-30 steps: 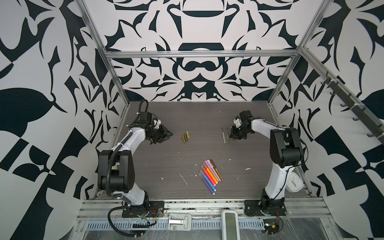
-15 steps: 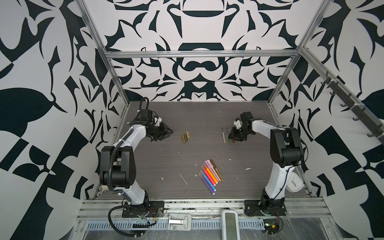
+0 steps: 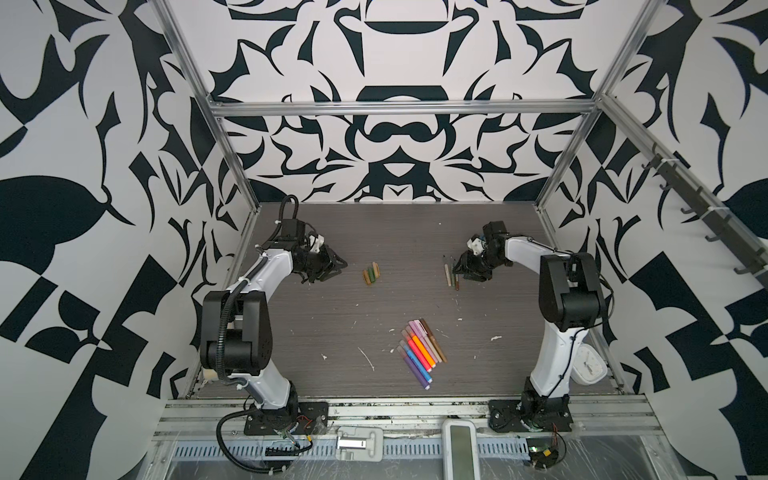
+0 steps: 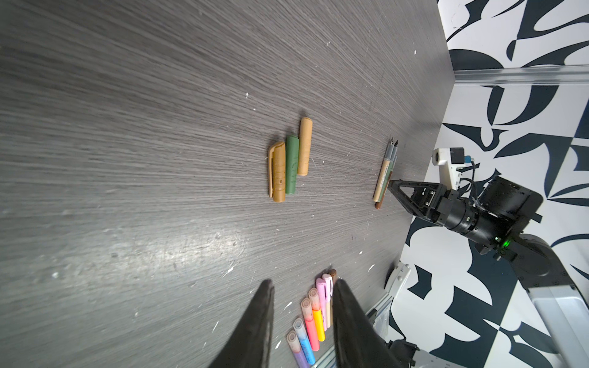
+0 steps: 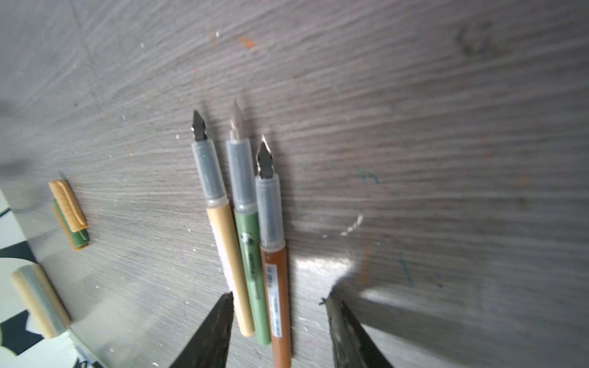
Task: Open the pen caps
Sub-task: 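Lower the brown pen next to the green pen and open the right gripper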
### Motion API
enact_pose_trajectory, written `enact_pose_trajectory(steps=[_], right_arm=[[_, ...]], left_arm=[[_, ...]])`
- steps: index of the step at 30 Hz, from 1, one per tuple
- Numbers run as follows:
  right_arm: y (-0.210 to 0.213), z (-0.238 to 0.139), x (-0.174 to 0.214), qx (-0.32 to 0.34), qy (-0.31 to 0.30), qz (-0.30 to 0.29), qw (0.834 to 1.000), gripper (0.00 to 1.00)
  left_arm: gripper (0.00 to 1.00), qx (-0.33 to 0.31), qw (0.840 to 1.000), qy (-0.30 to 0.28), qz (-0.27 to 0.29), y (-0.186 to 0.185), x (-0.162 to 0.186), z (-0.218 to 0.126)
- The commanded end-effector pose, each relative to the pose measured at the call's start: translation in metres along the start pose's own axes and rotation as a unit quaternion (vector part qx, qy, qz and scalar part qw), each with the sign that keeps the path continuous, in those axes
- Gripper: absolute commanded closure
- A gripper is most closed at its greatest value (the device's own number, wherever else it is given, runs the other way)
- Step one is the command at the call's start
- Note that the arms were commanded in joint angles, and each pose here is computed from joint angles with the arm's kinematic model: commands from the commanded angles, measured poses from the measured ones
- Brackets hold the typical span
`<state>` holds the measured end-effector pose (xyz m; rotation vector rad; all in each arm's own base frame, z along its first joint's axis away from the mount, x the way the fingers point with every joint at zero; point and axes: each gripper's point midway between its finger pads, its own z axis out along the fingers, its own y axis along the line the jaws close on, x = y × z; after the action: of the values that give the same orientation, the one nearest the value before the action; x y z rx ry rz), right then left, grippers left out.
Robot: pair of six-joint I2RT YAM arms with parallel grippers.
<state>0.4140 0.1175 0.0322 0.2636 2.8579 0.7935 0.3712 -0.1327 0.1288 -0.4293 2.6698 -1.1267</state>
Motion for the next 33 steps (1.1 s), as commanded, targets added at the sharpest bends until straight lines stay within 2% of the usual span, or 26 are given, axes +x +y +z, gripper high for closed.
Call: enact_pose_trajectory(steps=[1, 5, 16, 23, 33], right_arm=[[0.009, 0.004, -0.007, -0.020, 0.002, 0.003, 1.000, 0.56], [0.008, 0.005, -0.011, -0.016, -0.002, 0.008, 1.000, 0.75], [-0.002, 0.007, -0.014, 0.012, 0.001, 0.016, 1.000, 0.78], [0.001, 0.003, -0.026, 0.023, -0.003, 0.007, 1.000, 0.83], [0.006, 0.005, -0.035, 0.017, 0.001, 0.007, 1.000, 0.84]], left_arm=[[0.66, 0.003, 1.000, 0.009, -0.002, 0.002, 0.003, 0.001], [0.66, 0.003, 1.000, 0.009, -0.004, 0.003, 0.005, 0.001], [0.66, 0.003, 1.000, 0.005, -0.007, 0.005, 0.008, -0.001], [0.66, 0.004, 1.000, 0.003, -0.009, 0.005, 0.008, -0.001], [0.66, 0.002, 1.000, 0.005, -0.010, 0.008, 0.011, 0.000]])
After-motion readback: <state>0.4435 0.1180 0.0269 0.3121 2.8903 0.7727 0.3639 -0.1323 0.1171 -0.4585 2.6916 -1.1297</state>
